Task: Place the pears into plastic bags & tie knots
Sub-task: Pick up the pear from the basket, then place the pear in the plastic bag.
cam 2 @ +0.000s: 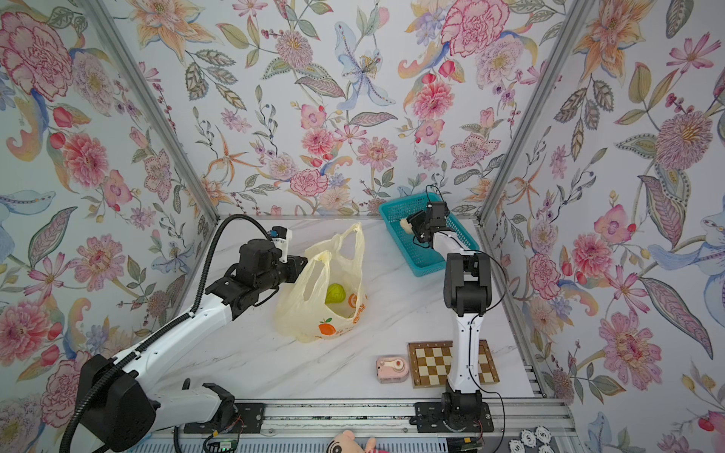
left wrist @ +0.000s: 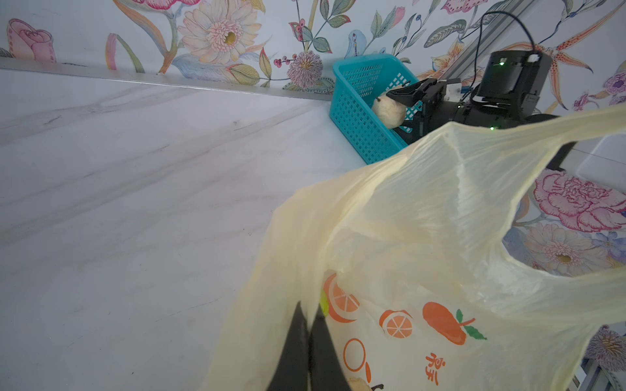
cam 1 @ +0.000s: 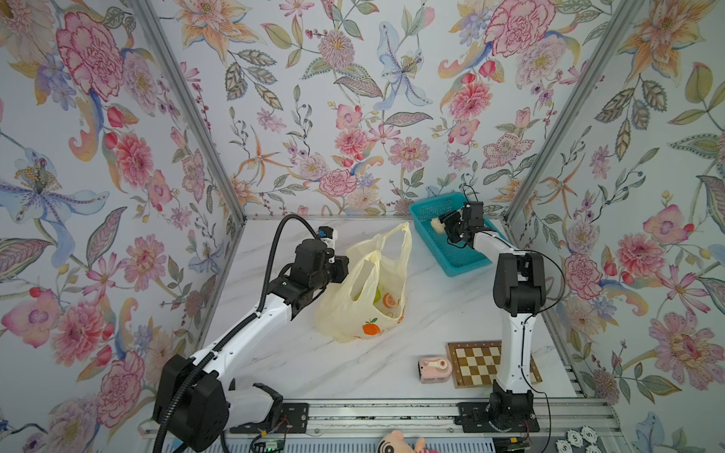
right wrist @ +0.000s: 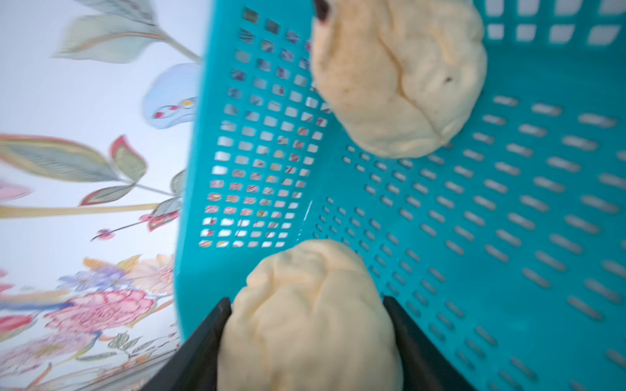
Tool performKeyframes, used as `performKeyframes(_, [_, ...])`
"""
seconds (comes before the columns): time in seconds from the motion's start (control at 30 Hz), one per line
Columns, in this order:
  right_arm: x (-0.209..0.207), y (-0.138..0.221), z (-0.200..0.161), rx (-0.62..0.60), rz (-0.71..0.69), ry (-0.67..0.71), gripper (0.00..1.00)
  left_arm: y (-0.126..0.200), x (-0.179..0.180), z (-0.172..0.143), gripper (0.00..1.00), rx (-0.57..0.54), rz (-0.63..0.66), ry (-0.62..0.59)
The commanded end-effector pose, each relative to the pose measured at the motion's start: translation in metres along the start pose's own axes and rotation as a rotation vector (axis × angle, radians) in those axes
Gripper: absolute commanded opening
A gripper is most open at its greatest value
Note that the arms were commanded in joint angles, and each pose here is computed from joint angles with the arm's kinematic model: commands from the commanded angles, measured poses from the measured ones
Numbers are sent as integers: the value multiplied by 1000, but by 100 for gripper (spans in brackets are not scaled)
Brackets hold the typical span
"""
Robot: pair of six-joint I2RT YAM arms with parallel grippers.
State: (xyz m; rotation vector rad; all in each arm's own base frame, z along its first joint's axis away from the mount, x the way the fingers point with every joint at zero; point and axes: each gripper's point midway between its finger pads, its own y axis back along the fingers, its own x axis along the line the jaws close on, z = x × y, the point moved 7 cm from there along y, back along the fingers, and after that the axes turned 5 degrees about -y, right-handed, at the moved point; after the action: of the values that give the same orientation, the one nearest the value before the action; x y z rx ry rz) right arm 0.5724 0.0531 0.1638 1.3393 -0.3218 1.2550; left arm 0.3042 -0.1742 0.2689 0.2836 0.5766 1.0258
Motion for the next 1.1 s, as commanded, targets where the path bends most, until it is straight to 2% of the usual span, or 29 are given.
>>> performKeyframes(0.0, [37, 57, 3, -25, 112, 183, 54, 5, -2, -2, 0, -12, -2, -2])
performKeyframes(0.23, [54, 173, -54, -4, 176, 567, 55, 6, -2, -1, 0, -29, -10, -3])
performKeyframes(0.3, [51, 200, -72, -6, 158, 640, 54, 6, -3, -1, 0, -29, -13, -4])
performKeyframes(0.5, [46, 281, -141, 19, 231, 895, 53, 9, -3, 1, 0, -50, -15, 2])
performKeyframes(0.63, [42, 323, -176, -2, 279, 970, 48, 10, -5, 4, 0, -57, -26, 7])
performKeyframes(0.73, [47, 343, -200, 3, 351, 1020, 47, 10, -7, 5, 0, -62, -37, 11])
performKeyframes(0.87, [59, 355, -243, 18, 447, 1153, 47, 10, -8, 7, 0, -66, -44, 13])
performKeyframes(0.97, [67, 346, -265, 21, 433, 1233, 48, 10, -8, 7, 0, -67, -48, 14])
performKeyframes(1.07, [70, 328, -278, 53, 401, 1251, 48, 11, -8, 7, 0, -66, -48, 15])
